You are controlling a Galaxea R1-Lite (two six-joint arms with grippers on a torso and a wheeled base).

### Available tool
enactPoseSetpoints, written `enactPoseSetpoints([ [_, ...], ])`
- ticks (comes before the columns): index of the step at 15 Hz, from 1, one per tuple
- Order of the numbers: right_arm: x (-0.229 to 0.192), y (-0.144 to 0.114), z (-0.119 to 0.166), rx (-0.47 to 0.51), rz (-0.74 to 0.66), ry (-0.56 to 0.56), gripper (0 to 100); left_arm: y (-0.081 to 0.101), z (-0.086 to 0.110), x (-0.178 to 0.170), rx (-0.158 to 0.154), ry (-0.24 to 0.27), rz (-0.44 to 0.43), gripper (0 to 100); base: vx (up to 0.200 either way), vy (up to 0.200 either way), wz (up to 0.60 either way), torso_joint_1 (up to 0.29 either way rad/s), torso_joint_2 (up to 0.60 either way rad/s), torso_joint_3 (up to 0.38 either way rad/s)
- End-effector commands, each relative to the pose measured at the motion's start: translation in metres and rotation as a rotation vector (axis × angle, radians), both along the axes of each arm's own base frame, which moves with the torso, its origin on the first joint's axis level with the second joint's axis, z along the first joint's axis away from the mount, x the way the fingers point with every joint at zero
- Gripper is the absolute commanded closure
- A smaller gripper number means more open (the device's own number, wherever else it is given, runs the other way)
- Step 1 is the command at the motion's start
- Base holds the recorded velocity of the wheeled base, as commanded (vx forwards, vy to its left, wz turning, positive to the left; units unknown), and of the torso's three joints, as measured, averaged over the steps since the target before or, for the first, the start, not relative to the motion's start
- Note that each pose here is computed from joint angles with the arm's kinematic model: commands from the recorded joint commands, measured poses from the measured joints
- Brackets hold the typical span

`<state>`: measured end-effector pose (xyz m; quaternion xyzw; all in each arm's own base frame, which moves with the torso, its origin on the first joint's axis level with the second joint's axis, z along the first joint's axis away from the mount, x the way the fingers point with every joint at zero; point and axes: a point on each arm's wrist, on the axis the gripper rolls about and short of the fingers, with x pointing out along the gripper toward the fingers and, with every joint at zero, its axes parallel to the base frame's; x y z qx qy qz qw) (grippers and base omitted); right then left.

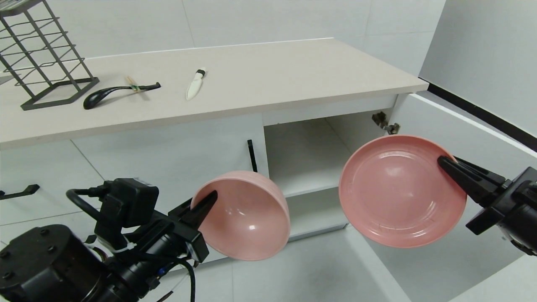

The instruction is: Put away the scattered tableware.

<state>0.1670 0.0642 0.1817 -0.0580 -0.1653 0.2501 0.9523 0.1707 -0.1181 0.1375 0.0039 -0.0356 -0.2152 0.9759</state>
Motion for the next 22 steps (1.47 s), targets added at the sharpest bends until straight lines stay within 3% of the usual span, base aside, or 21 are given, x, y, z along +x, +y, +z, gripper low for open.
enactPoseSetpoints([
  [1, 0.0, 0.0, -0.001, -0.001, 0.0, 0.002, 100, 0.0, 0.0, 0.0, 0.002, 0.001, 0.0, 100, 0.0, 0.0, 0.0, -0.251, 0.35, 0.124],
  [3, 0.0, 0.0, -0.001, -0.002, 0.0, 0.003, 100, 0.0, 0.0, -0.001, 0.004, 0.0, 0.0, 100, 0.0, 0.0, 0.0, -0.261, 0.35, 0.117],
  [9, 0.0, 0.0, -0.001, -0.002, 0.0, 0.003, 100, 0.002, 0.001, -0.003, -0.002, -0.006, 0.0, 100, 0.2, 0.0, 0.0, -0.073, 0.23, 0.084],
  [12, 0.0, 0.0, -0.001, -0.002, 0.0, 0.005, 100, 0.003, 0.004, -0.005, -0.011, -0.016, -0.002, 100, 0.0, 0.0, 0.0, 0.005, 0.04, 0.023],
  [22, 0.002, 0.001, -0.015, -0.025, 0.0, 0.068, 100, 0.0, -0.004, -0.007, 0.016, 0.017, -0.026, 100, 0.0, 0.04, 0.0, -0.001, 0.0, 0.007],
])
